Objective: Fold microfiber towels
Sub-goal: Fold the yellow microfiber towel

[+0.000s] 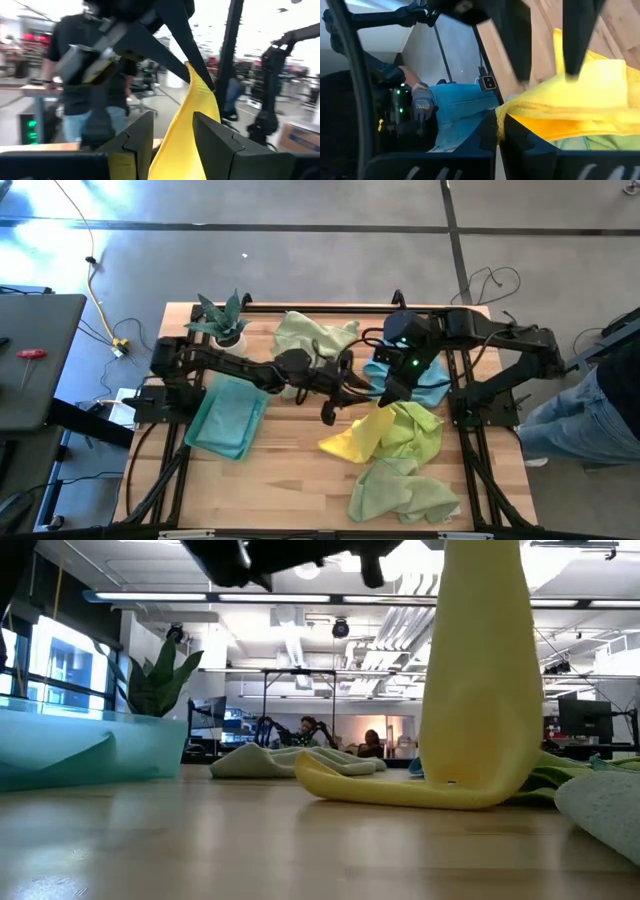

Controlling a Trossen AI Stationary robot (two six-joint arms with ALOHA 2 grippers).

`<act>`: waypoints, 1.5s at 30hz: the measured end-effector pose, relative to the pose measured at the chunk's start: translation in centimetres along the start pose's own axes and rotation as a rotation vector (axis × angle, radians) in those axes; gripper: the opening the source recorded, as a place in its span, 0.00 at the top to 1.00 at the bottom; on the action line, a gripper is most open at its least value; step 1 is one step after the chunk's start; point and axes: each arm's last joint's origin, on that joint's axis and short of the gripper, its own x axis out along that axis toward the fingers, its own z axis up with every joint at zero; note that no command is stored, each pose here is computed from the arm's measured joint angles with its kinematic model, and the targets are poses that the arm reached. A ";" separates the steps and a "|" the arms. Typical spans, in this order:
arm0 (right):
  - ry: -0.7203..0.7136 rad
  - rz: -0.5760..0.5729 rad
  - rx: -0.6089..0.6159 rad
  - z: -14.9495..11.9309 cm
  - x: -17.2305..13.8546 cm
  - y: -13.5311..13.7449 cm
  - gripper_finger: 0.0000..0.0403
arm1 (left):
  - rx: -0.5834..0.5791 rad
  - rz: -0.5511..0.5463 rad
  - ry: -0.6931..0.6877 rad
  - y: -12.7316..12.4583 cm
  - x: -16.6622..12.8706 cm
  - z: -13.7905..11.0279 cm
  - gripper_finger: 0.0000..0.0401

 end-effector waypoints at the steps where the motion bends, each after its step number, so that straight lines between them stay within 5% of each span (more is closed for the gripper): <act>1: 0.007 0.002 0.000 0.1 0.1 0.0 1.00 | 0.001 -0.017 -0.002 0.1 0.3 0.0 0.69; 8: 0.048 -0.042 -0.054 -0.4 0.1 -0.5 1.00 | 0.042 -0.134 -0.023 0.0 1.3 1.3 0.69; 21: -0.003 0.076 -0.352 0.2 0.3 0.6 1.00 | 0.114 -0.108 -0.019 0.9 1.2 1.6 0.69; 31: 0.001 0.076 -0.356 0.2 0.3 0.7 1.00 | 0.064 -0.266 0.005 0.5 1.1 1.6 0.69; 39: -0.022 0.105 -0.387 0.3 0.5 1.2 1.00 | 0.107 -0.194 -0.010 0.9 1.1 1.7 0.69; 45: -0.037 0.104 -0.392 0.2 0.7 1.6 1.00 | 0.100 -0.293 -0.004 0.5 1.6 2.7 0.69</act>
